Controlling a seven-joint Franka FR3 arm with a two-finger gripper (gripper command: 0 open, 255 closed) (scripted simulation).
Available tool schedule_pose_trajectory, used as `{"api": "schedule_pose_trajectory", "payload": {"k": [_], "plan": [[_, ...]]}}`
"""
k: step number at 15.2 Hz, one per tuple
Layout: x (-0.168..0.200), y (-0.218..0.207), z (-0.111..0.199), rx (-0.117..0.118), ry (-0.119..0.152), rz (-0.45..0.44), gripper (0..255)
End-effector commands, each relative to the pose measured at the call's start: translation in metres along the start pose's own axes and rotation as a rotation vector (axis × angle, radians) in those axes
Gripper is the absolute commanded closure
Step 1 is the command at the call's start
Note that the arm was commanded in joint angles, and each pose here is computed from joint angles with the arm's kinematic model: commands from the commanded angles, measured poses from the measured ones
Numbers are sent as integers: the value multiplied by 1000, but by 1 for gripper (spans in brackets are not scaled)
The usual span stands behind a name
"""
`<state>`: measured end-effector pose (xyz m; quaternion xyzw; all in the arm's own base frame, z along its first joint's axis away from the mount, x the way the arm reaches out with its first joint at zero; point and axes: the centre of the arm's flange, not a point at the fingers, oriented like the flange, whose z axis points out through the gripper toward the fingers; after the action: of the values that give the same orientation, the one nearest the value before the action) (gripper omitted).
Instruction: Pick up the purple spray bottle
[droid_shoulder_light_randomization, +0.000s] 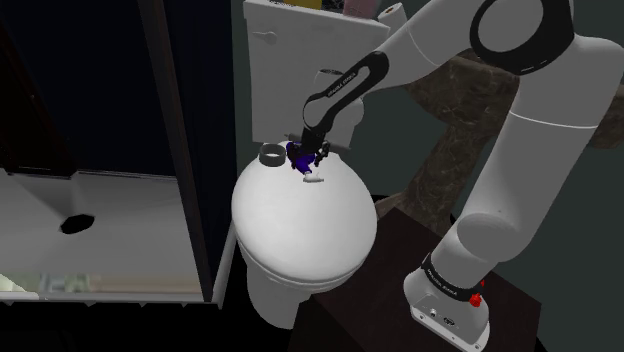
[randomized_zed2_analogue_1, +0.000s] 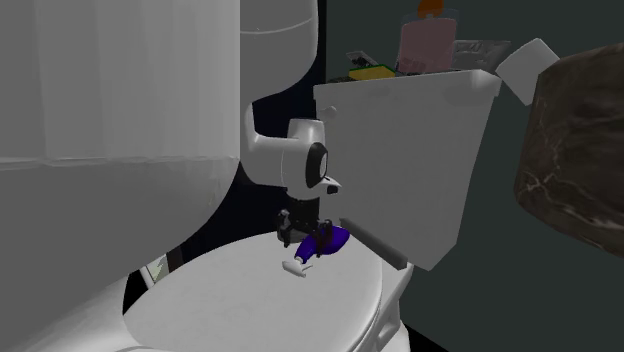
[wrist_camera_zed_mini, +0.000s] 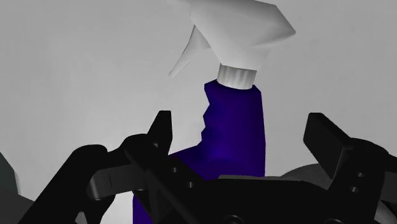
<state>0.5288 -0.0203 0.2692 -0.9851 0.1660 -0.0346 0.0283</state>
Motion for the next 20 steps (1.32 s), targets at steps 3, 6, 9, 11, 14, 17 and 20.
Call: {"api": "schedule_pose_trajectory", "payload": {"k": [3, 6, 9, 11, 14, 17, 20], "plan": [[0, 0, 9, 0, 1, 0, 255], [0, 1, 8, 0, 1, 0, 255], [0, 1, 8, 0, 1, 0, 255], [0, 1, 8, 0, 1, 0, 255], [1, 0, -1, 0, 1, 0, 255], [2, -1, -17, 0, 1, 0, 255], [2, -2, -33, 0, 1, 0, 255]]}}
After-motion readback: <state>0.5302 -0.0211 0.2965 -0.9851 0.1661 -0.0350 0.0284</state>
